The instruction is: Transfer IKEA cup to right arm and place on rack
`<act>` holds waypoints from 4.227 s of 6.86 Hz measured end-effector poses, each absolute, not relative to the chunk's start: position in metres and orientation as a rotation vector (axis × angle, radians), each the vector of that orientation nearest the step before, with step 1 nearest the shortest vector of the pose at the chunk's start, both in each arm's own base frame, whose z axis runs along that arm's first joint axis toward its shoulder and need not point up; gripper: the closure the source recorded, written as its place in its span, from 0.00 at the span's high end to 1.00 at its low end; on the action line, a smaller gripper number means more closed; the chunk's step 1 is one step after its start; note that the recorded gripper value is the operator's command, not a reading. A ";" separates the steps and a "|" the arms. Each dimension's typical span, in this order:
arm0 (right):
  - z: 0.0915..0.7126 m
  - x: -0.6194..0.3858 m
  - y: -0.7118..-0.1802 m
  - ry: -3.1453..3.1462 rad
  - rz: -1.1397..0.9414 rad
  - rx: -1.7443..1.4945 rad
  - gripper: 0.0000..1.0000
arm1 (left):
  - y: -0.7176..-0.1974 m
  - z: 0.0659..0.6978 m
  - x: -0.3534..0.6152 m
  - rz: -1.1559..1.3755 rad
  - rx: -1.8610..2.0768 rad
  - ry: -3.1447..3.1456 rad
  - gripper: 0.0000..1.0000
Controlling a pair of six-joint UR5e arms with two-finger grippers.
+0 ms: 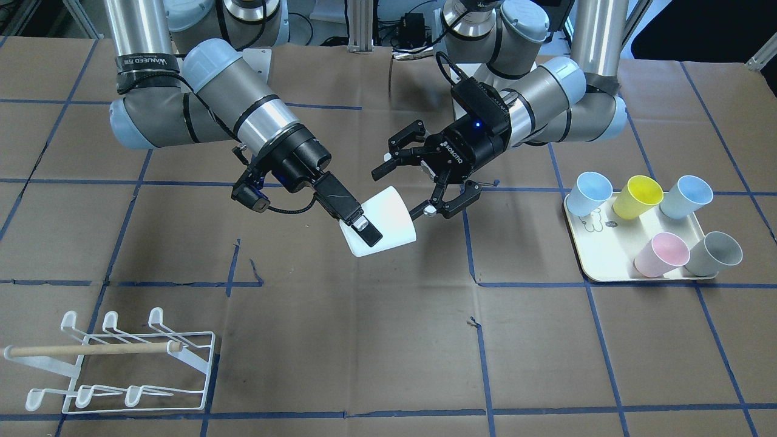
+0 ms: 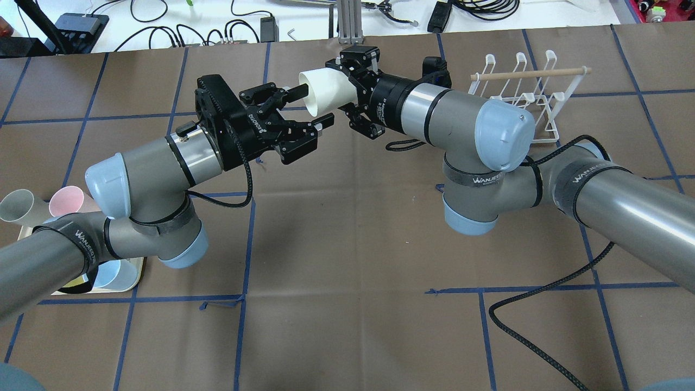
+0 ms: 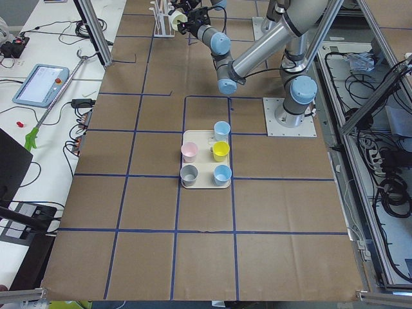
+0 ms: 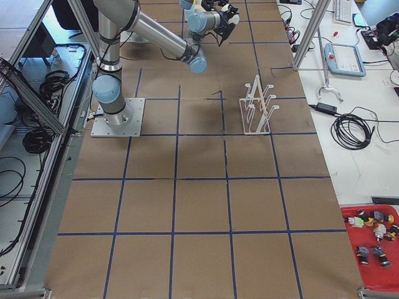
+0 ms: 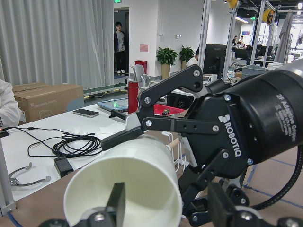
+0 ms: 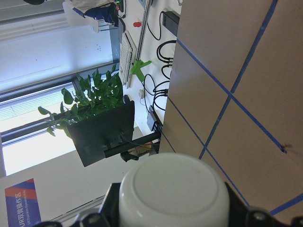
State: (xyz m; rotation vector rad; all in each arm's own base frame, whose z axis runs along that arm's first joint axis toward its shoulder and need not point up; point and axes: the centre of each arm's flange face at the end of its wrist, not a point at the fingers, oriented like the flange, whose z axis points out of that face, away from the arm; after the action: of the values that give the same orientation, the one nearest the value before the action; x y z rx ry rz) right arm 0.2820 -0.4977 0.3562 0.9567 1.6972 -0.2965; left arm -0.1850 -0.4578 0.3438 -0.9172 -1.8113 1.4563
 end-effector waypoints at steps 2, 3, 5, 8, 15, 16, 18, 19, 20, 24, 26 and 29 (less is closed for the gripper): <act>0.358 0.280 -0.501 1.697 -0.306 0.952 0.38 | -0.465 0.347 -0.155 1.473 -0.845 -1.840 0.98; 0.361 0.276 -0.508 1.691 -0.324 0.952 0.38 | -0.471 0.348 -0.127 1.491 -0.800 -1.854 0.98; 0.370 0.244 -0.533 1.707 -0.450 0.922 0.33 | -0.482 0.345 -0.088 1.507 -0.726 -1.893 0.99; 0.372 0.177 -0.563 1.926 -0.909 0.684 0.20 | -0.514 0.332 -0.059 1.473 -0.533 -2.140 0.99; 0.367 0.061 -0.609 2.447 -1.682 -0.105 0.19 | -0.597 0.369 -0.116 0.830 -0.338 -2.908 0.99; 0.354 0.058 -0.621 2.465 -1.703 -0.164 0.19 | -0.590 0.384 -0.121 0.626 -0.336 -3.006 0.99; 0.324 0.054 -0.635 2.487 -1.701 -0.203 0.19 | -0.549 0.421 -0.119 0.253 -0.316 -3.117 0.99; 0.314 0.051 -0.639 2.492 -1.699 -0.202 0.20 | -0.523 0.436 -0.118 0.131 -0.284 -3.135 0.99; 0.306 0.047 -0.642 2.497 -1.698 -0.196 0.20 | -0.499 0.450 -0.118 0.082 -0.256 -3.140 1.00; 0.284 0.045 -0.645 2.501 -1.685 -0.182 0.22 | -0.454 0.470 -0.114 0.083 -0.241 -3.142 1.00; 0.279 0.046 -0.644 2.500 -1.681 -0.173 0.64 | -0.431 0.456 -0.077 0.053 -0.241 -3.150 1.00; 0.277 0.046 -0.644 2.497 -1.671 -0.154 1.00 | -0.372 0.405 0.032 -0.036 -0.226 -3.132 0.99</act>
State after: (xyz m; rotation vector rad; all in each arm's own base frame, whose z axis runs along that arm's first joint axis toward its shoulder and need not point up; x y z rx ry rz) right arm 0.0460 -0.6437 0.2769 -0.1545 2.4965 -1.6709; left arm 0.0323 -0.3721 0.4051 -0.2260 -3.1324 -0.0360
